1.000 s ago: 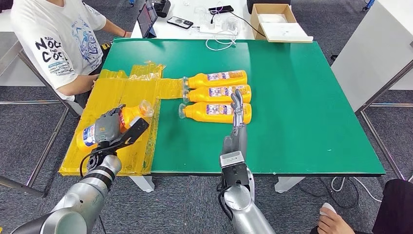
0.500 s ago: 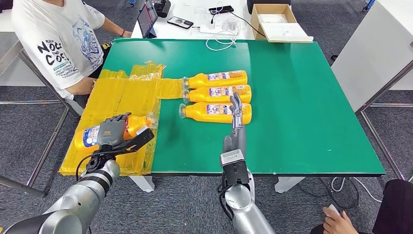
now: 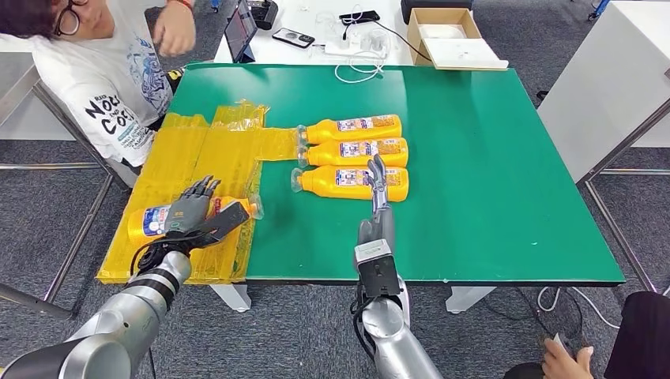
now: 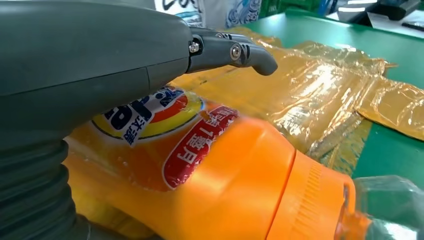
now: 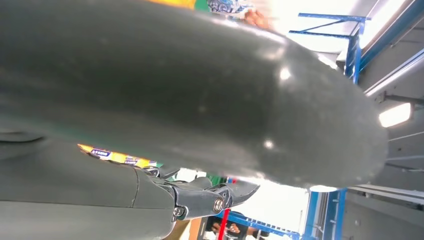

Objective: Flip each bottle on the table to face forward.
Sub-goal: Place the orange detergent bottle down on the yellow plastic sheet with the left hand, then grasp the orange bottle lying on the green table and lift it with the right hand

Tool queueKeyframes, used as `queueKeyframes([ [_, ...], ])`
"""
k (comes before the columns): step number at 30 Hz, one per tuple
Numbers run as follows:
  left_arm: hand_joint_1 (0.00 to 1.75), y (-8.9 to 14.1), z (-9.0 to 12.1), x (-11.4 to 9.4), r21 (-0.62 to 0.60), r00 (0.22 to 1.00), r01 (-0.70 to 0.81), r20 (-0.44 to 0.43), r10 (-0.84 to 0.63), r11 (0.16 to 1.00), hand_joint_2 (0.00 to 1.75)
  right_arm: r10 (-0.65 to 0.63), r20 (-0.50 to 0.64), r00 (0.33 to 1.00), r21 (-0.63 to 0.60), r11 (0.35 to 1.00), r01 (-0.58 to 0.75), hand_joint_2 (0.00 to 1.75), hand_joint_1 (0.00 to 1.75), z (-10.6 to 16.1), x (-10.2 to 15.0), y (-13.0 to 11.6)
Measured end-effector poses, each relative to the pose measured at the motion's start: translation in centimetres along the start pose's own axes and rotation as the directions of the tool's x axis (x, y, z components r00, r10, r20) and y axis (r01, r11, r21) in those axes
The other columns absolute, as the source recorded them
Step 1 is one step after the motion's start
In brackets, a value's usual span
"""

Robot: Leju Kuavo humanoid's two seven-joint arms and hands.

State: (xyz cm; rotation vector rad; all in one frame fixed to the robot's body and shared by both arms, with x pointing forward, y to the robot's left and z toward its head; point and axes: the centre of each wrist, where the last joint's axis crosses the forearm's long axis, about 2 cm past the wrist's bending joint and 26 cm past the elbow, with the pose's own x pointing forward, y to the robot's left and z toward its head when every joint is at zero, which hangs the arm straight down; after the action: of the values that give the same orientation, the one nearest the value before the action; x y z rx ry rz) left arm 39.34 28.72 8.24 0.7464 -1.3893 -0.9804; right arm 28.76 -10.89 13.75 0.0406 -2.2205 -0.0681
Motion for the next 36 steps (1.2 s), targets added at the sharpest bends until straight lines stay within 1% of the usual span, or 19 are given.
queueKeyframes([
  [3, 0.00, 0.0, -0.1, 0.2, -0.022, 0.999, -0.038, 0.003, 0.038, 0.999, 0.00, 0.000, -0.007, 1.000, 0.002, 1.000, 0.000, 1.75, 0.00, 0.0, -0.2, -0.1],
  [6, 0.00, 0.1, -0.4, 0.6, -0.067, 0.994, -0.107, 0.011, 0.108, 0.992, 0.00, -0.001, -0.015, 1.000, 0.007, 1.000, 0.001, 1.75, 0.00, -0.1, -0.4, -0.1],
  [9, 0.00, 0.2, -0.8, 1.0, -0.159, 0.971, -0.233, 0.023, 0.239, 0.959, 0.00, 0.003, -0.026, 1.000, 0.010, 1.000, -0.002, 1.75, 0.00, -0.1, -0.7, -0.1],
  [12, 0.00, 0.3, -0.9, 1.1, -0.238, 0.920, -0.373, 0.033, 0.391, 0.897, 0.00, 0.004, -0.036, 0.999, 0.013, 1.000, -0.004, 1.75, 0.00, -0.1, -1.0, -0.3],
  [14, 0.00, 0.3, -0.9, 1.0, -0.255, 0.871, -0.465, 0.043, 0.490, 0.848, 0.00, 0.004, -0.044, 0.999, 0.014, 1.000, -0.004, 1.75, 0.00, -0.2, -1.2, -0.4],
  [16, 0.00, 0.2, -0.8, 1.0, -0.218, 0.818, -0.547, 0.064, 0.571, 0.808, 0.00, 0.007, -0.052, 0.999, 0.012, 1.000, -0.006, 1.75, 0.00, -0.1, -1.4, -0.5],
  [18, 0.00, -0.1, -0.7, 1.2, -0.091, 0.775, -0.617, 0.106, 0.624, 0.782, 0.00, 0.013, -0.058, 0.998, 0.012, 1.000, -0.013, 1.75, 0.00, 0.1, -1.5, -0.5],
  [20, 0.00, -0.6, -0.4, 1.7, 0.056, 0.751, -0.657, 0.137, 0.646, 0.752, 0.00, 0.019, -0.063, 0.998, 0.014, 1.000, -0.018, 1.75, 0.00, 0.3, -1.6, -0.5],
  [22, 0.00, -1.0, -0.3, 2.0, 0.144, 0.749, -0.663, 0.153, 0.645, 0.735, 0.87, 0.022, -0.069, 0.997, 0.016, 1.000, -0.021, 1.75, 0.00, 0.5, -1.6, -0.5],
  [24, 0.00, -1.1, -0.1, 2.2, 0.257, 0.773, -0.634, 0.179, 0.609, 0.729, 1.75, 0.032, -0.076, 0.997, 0.027, 0.999, -0.030, 1.75, 0.00, 0.7, -1.7, -0.4],
  [27, 0.00, -0.7, 0.2, 2.4, 0.460, 0.819, -0.562, 0.191, 0.541, 0.688, 1.75, 0.049, -0.101, 0.994, 0.074, 0.996, -0.041, 1.75, 0.00, 0.9, -1.8, -0.3],
  [30, 0.00, -0.1, 0.6, 2.5, 0.609, 0.848, -0.497, 0.190, 0.495, 0.618, 1.75, 0.079, -0.163, 0.983, 0.172, 0.984, -0.051, 1.75, 0.00, 1.1, -2.3, -0.1],
  [32, 0.00, 0.3, 0.9, 2.7, 0.665, 0.862, -0.469, 0.201, 0.465, 0.582, 1.75, 0.113, -0.207, 0.972, 0.240, 0.969, -0.062, 1.75, 0.00, 1.0, -2.9, -0.3],
  [36, 0.00, 0.6, 1.7, 3.4, 0.691, 0.878, -0.458, 0.254, 0.405, 0.559, 1.75, 0.193, -0.246, 0.950, 0.326, 0.939, -0.107, 1.75, 0.00, 0.6, -4.1, -1.8],
])
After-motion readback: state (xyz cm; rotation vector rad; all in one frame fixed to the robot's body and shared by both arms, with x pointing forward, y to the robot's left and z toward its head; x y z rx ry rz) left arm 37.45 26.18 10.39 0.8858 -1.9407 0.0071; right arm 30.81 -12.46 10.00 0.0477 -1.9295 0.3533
